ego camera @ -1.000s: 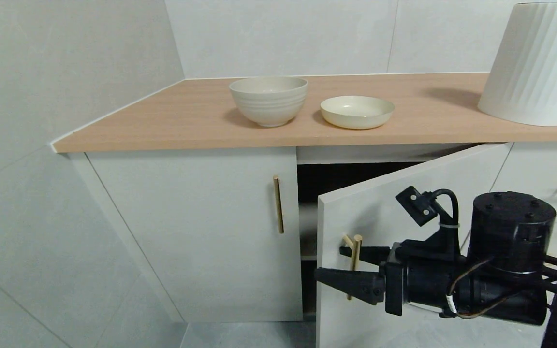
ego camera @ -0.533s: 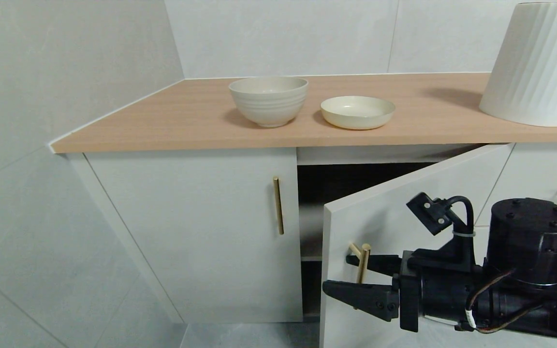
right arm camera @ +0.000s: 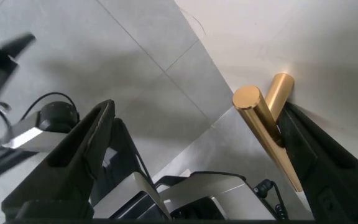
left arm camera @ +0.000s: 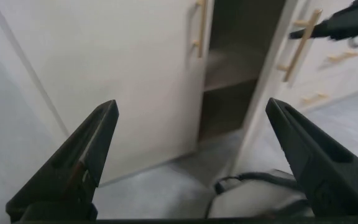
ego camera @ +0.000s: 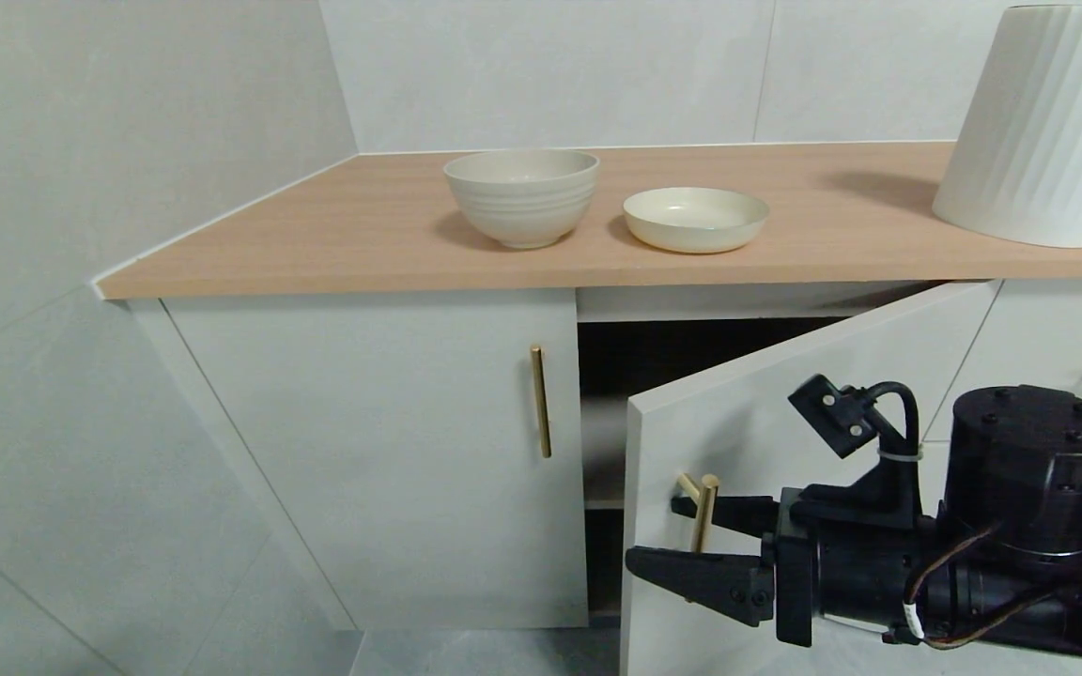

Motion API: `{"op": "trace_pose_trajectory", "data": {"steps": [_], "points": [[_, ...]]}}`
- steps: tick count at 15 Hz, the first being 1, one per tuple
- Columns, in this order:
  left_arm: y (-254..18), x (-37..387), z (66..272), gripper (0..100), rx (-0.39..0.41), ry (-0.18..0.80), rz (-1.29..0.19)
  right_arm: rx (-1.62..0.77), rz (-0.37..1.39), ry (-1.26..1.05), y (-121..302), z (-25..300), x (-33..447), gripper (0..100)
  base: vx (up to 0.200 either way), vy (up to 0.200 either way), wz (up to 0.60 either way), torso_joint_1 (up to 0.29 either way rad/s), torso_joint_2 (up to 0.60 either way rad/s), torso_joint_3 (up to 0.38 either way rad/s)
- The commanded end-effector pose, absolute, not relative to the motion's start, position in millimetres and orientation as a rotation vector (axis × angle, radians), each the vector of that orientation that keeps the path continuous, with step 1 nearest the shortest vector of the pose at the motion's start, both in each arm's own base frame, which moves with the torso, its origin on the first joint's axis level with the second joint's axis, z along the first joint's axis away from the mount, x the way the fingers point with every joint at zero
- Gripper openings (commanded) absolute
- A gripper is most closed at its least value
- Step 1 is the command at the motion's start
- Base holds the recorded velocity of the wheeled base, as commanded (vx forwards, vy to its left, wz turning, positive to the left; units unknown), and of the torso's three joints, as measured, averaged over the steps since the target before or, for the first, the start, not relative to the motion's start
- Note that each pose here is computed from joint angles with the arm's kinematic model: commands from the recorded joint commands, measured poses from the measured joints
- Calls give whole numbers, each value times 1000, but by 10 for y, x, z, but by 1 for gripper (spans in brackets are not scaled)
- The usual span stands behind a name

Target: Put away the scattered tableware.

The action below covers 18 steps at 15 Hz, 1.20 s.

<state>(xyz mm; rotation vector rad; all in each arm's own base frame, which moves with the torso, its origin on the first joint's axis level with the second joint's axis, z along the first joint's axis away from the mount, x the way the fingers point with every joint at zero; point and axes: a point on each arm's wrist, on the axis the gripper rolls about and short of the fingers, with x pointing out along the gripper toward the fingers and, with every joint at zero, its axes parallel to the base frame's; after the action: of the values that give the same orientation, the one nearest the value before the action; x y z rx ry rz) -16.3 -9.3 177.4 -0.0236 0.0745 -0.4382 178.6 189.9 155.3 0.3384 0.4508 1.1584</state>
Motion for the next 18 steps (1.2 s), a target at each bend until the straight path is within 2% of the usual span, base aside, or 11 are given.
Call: {"op": "trace_pose_trajectory", "data": {"steps": [1,5,8,10,12,15,18], "points": [[-124,397,2180,100,-61,230,-551,337,1159,453,1902,1546,1788,100,0,0,0,0,0,0],[-220,912,2260,100,-79,320,-664,337,1159,455,1904,1542,1789,100,0,0,0,0,0,0],[-488,1418,2142,100,-85,394,-796,336,1168,455,1919,1546,1770,100,0,0,0,0,0,0],[-659,1630,1998,100,-93,464,-852,336,1168,454,1920,1550,1766,100,0,0,0,0,0,0],[-915,1881,1591,100,-96,611,-913,335,1168,454,1919,1550,1760,100,0,0,0,0,0,0],[-1042,2076,1258,100,-94,617,-925,335,1168,455,1921,1546,1762,100,0,0,0,0,0,0],[-1146,2111,1202,100,-152,618,-938,334,1167,458,1921,1538,1762,100,0,0,0,0,0,0]]}}
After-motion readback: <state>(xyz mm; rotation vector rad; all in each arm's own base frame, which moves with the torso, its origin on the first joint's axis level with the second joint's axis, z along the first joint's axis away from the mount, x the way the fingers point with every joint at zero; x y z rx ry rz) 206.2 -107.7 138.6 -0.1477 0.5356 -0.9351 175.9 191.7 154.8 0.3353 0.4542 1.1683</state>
